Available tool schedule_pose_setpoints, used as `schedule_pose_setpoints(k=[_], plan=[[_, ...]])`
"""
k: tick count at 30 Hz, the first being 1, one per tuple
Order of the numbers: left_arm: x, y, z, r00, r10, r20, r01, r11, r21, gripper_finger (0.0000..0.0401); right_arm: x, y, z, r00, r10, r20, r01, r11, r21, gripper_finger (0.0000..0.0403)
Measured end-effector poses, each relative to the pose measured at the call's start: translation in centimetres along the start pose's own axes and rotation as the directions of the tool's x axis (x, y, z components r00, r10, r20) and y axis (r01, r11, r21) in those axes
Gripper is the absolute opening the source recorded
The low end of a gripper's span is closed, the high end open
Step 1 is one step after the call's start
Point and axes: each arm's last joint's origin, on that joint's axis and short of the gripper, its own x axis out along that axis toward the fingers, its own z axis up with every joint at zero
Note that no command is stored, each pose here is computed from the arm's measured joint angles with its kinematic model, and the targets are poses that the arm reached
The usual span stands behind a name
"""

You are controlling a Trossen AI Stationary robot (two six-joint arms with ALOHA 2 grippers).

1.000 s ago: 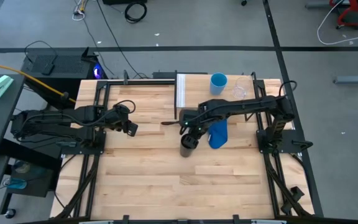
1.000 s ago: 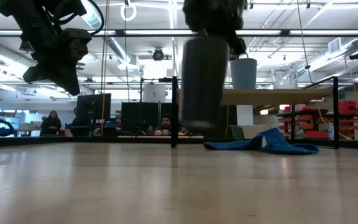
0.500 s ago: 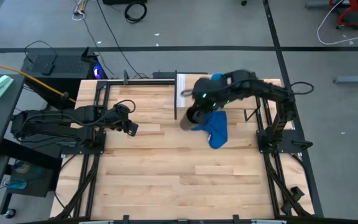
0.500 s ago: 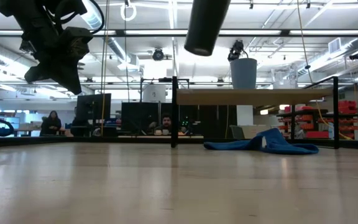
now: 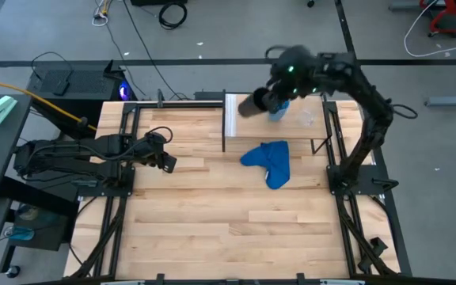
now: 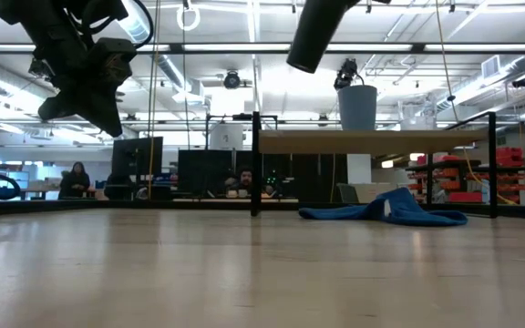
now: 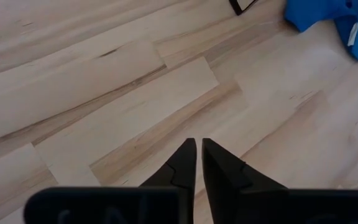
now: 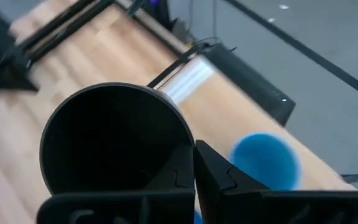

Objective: Stack small to large cups/mugs on shelf
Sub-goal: Put the black plastic cup on the shelf

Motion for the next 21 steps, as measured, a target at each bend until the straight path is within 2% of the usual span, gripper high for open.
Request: schedule_pose_setpoints(k=[6,12,16,21], plan=[[0.0,0.0,0.0,1.0,-0.001,0.0,0.001,1.0,0.0,0.0032,0.4,-3.8,1.9,0.998,-0.014,0.063,0.005,0.992,0.13,0.0002],[0.0,0.0,0.0,1.0,-0.001,0.0,0.001,1.0,0.0,0.004,2.5,-5.7,3.7,0.996,0.01,0.088,-0.027,0.981,0.192,0.0001],[0.0,0.0,0.0,1.0,-0.001,0.0,0.001,1.0,0.0,0.0038,4.1,-6.8,4.1,0.999,0.008,0.045,-0.017,0.98,0.198,0.0001],[0.0,0.0,0.0,1.0,-0.001,0.0,0.001,1.0,0.0,0.0031,6.0,-6.7,3.2,0.992,-0.022,-0.126,0.039,0.991,0.131,0.0001]])
